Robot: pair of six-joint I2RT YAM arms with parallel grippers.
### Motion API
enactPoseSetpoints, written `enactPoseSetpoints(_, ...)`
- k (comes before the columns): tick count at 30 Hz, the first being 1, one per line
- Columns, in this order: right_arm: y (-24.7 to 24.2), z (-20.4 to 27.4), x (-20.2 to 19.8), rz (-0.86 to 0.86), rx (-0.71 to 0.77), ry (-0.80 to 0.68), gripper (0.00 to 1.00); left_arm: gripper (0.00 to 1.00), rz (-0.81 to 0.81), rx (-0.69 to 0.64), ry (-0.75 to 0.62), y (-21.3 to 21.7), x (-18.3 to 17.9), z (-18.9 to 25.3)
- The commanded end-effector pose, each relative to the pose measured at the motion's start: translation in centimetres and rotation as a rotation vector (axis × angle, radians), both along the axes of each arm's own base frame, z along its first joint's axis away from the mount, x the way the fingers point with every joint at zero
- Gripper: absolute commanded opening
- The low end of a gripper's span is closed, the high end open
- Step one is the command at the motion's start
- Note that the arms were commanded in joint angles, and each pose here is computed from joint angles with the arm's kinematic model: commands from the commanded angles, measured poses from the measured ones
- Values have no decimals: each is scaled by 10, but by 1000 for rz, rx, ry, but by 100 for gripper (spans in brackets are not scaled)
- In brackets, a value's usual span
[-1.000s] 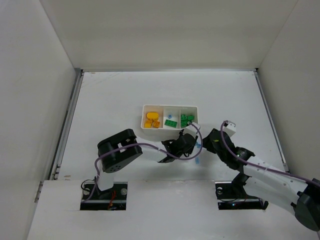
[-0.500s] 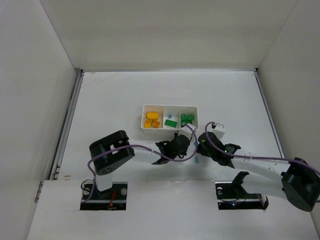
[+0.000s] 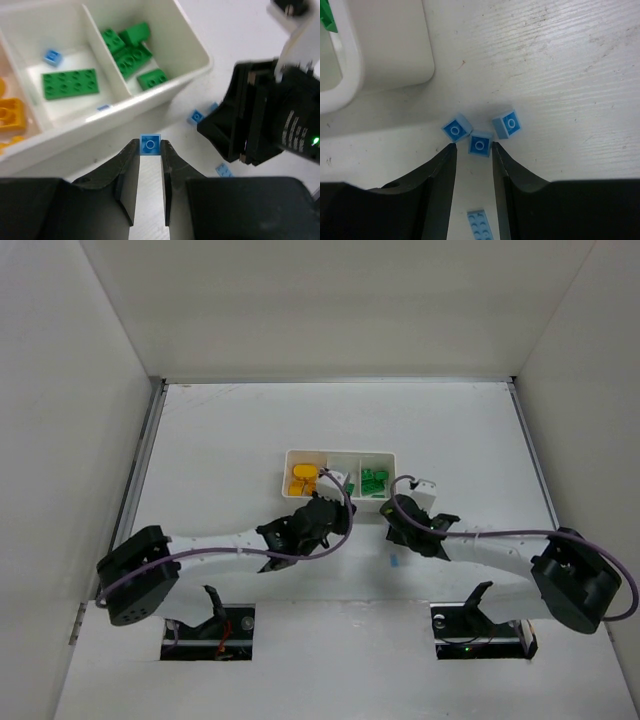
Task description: Sort the legos into containers by color
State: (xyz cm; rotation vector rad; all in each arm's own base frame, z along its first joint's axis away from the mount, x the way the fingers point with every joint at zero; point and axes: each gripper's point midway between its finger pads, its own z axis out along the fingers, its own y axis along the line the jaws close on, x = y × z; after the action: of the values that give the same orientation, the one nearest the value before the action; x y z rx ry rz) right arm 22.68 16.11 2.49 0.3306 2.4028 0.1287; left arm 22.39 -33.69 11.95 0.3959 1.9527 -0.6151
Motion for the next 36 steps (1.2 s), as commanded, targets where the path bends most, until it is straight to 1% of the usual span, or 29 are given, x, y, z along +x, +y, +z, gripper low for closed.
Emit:
enactPoseSetpoints(1,0,10,11,-9,-35,-26,39,15,89,-102,-30,23,19,34)
enactPoseSetpoints(5,0,9,15,-11,-66,-22,38,15,162,-129,-33,45,42,49)
enactPoseSetpoints(9,-1,8,20,-24,-116,-12,37,15,179,-127,-37,48,56,55)
enactPoseSetpoints(14,-2,7,22,-27,-139,-7,22,15,182,-110,-31,42,68,52)
enactPoseSetpoints(17,-1,11,17,-21,-123,-24,19,16,185,-94,-17,37,76,44)
enactPoseSetpoints(22,11,36,2,23,-24,-85,19,17,191,-45,2,28,90,26)
enactPoseSetpoints(25,15,59,-1,38,36,-126,19,21,201,-30,6,24,98,20)
enactPoseSetpoints(27,22,79,3,54,79,-172,20,28,208,-25,6,24,102,18)
enactPoseSetpoints(28,28,92,7,72,101,-201,20,34,216,-27,4,25,103,18)
enactPoseSetpoints(31,48,119,20,137,137,-267,21,41,239,-45,-13,32,104,28)
enactPoseSetpoints(33,63,133,30,173,157,-297,21,43,255,-55,-28,40,101,35)
enactPoseSetpoints(36,88,152,49,221,181,-342,22,42,283,-72,-45,57,91,41)
